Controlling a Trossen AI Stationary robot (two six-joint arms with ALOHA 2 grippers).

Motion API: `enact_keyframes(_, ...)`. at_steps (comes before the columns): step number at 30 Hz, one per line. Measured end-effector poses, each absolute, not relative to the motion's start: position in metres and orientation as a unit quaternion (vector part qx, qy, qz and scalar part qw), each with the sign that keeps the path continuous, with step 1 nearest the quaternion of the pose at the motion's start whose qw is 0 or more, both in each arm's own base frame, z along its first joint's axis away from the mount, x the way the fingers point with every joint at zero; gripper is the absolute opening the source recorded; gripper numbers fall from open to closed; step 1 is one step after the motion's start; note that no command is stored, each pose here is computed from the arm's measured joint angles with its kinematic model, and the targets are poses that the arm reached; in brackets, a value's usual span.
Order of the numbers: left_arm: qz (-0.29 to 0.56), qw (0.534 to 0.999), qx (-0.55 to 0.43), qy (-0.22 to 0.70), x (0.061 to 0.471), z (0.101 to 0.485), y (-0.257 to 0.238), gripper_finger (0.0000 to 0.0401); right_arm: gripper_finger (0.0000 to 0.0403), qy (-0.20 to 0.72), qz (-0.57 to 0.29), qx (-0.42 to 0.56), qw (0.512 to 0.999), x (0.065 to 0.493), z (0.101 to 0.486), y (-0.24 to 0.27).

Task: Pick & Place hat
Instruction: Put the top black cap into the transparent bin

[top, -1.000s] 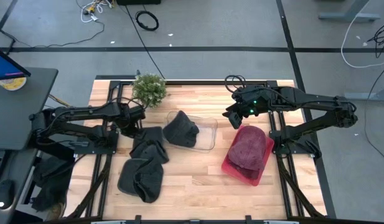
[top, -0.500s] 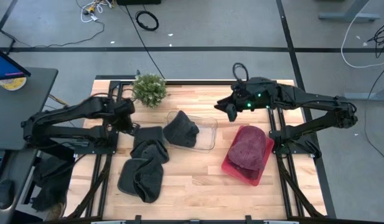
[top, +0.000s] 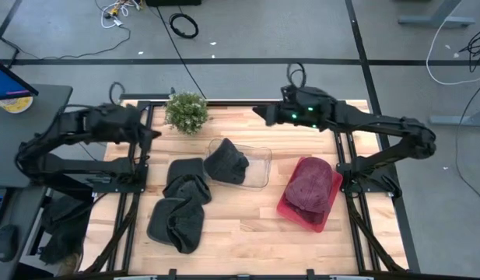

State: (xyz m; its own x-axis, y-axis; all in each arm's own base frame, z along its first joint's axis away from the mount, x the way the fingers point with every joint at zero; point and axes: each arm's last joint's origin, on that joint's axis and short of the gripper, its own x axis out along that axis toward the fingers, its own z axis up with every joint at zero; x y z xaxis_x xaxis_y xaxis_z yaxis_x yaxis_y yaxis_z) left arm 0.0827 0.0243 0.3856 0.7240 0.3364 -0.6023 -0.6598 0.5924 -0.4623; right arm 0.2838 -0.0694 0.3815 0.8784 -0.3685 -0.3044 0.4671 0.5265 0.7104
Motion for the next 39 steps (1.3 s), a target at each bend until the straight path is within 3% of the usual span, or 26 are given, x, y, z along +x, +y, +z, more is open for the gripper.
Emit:
enact_keyframes(5,0.247,0.897,-0.323,0.172,0.084,0.408,0.024,0.0001,0.0164,0.025,-0.255,0.527,0.810,0.310,0.360,-0.092)
enact_keyframes(15,0.205,0.908,-0.315,0.184,0.084,0.409,0.022,0.0000,0.0164,0.070,-0.138,0.625,0.765,0.366,0.314,-0.099)
enact_keyframes(30,0.192,0.896,-0.360,0.178,0.086,0.410,0.020,0.0000,0.0164,0.141,-0.152,0.652,0.729,0.365,0.297,-0.098)
enact_keyframes(39,0.189,0.903,-0.329,0.200,0.103,0.407,0.024,0.0000,0.0164,0.139,-0.150,0.635,0.745,0.363,0.298,-0.106)
